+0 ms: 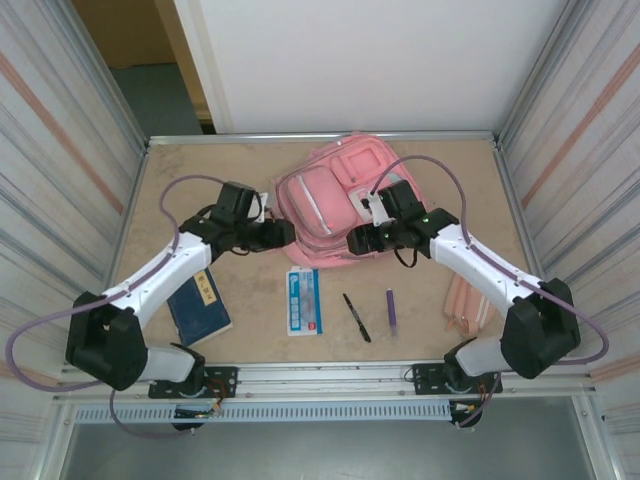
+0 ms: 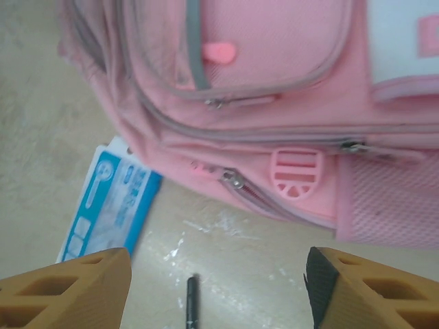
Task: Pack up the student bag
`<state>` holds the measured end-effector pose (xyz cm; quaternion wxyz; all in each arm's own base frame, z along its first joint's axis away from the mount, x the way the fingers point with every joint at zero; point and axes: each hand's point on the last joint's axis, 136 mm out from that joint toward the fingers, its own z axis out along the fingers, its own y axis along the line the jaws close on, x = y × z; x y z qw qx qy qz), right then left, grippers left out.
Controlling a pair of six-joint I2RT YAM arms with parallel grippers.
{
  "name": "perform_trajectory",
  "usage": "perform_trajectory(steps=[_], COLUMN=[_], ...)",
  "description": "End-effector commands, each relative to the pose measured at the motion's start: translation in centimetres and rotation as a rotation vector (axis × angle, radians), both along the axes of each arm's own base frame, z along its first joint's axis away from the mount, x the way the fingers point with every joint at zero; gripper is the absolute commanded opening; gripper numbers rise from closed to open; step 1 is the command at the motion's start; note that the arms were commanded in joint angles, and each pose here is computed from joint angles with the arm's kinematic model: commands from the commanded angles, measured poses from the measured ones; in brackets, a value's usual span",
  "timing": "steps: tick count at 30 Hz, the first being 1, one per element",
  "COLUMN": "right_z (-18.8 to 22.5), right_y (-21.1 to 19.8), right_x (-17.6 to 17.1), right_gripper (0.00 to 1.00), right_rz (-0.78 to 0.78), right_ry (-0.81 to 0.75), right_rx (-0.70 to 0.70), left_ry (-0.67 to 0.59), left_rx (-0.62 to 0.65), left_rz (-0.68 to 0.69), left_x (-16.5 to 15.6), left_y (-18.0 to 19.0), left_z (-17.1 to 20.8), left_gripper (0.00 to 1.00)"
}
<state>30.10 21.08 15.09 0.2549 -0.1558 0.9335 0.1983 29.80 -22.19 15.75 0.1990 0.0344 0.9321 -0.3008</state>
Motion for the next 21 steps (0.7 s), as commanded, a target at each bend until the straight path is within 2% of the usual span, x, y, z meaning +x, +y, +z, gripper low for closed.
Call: perform_trajectory(steps=[1, 5, 8, 13, 16, 21], right_z=[-1.8, -3.8, -4.5, -5.7, -6.7, -8.4], right_y=[-2.7, -1.4, 0.5, 3.1, 3.7, 2.2], right_x=[0.3, 0.2, 0.3, 0.8, 1.3, 3.4], right_gripper=[0.68, 0.63, 0.62, 0.62, 0.63, 0.62], right_rz=[-0.110, -0.023, 0.113, 0.402, 0.560, 0.612], right_ry=[0.024, 0.099, 0.075, -0.074, -0.167, -0.138], right_rx=[-0.045, -0.058, -0.058, -0.213, -0.350, -0.498], left_ry=[0.065, 0.128, 0.143, 0.141, 0.146, 0.151], left_rx=[0.053, 0.015, 0.009, 0.006, 0.004, -0.010], left_rz=[-0.195, -0.246, -0.262, -0.190, -0.172, -0.126], left_x=[-1.7, -2.4, -2.5, -2.1, -2.2, -2.4], left_y=[-4.7, -7.4, -8.6, -7.2, -6.0, -4.4], left_z=[-2.6, -4.0, -4.3, -4.5, -4.4, -4.8], left_gripper=[0.46, 0.42, 0.38, 0.38, 0.38, 0.39])
